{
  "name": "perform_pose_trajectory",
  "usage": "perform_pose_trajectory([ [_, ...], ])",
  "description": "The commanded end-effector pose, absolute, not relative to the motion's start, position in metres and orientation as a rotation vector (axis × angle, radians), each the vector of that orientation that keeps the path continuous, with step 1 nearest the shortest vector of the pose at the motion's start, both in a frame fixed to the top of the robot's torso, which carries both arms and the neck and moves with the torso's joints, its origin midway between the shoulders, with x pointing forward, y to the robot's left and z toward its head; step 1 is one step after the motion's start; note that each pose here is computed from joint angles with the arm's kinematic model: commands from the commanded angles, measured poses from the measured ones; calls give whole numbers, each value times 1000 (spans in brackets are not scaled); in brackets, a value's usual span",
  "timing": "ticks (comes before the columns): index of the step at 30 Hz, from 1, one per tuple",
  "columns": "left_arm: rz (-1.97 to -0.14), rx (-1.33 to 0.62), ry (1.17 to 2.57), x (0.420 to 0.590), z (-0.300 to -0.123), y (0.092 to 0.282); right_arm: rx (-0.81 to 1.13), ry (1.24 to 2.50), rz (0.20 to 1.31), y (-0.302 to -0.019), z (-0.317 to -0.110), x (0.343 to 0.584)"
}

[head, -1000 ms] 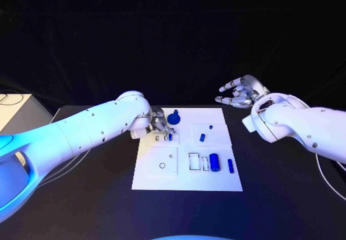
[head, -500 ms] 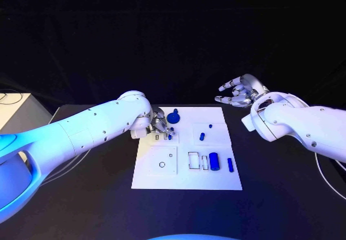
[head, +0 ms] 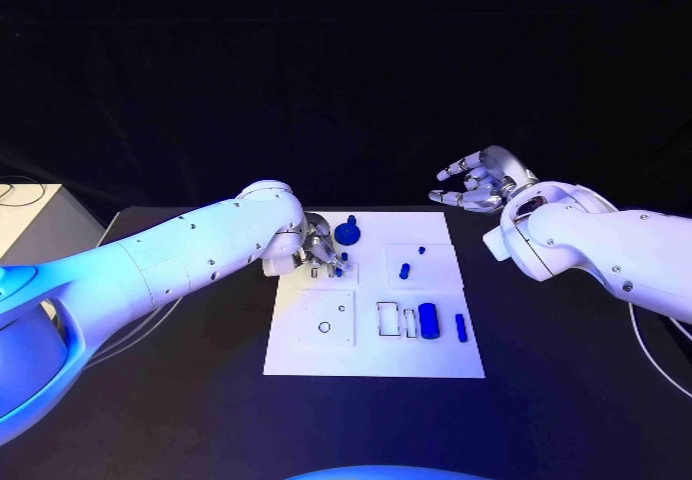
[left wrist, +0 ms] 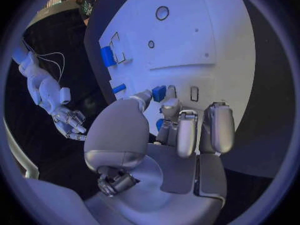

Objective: Assemble the parts on the task board

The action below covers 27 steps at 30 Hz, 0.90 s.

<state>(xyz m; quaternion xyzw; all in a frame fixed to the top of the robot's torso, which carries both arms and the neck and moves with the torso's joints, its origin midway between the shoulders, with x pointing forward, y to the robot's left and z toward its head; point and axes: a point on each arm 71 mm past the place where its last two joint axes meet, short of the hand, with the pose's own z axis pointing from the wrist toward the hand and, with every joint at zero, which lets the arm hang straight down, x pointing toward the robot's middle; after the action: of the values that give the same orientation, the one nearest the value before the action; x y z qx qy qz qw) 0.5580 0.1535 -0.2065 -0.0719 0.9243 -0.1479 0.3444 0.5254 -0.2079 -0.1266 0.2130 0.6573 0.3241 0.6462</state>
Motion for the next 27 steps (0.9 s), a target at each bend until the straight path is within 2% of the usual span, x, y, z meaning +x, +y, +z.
perform_pose_trajectory([
  [1, -392, -188, 2405, 558, -206, 152, 467, 1507, 737, -206, -127, 525],
  [17, -464, -253, 2405, 556, -205, 149, 467, 1526, 728, -206, -128, 527],
  [27, -521, -338, 2399, 553, -203, 160, 471, 1543, 718, -208, -131, 528],
])
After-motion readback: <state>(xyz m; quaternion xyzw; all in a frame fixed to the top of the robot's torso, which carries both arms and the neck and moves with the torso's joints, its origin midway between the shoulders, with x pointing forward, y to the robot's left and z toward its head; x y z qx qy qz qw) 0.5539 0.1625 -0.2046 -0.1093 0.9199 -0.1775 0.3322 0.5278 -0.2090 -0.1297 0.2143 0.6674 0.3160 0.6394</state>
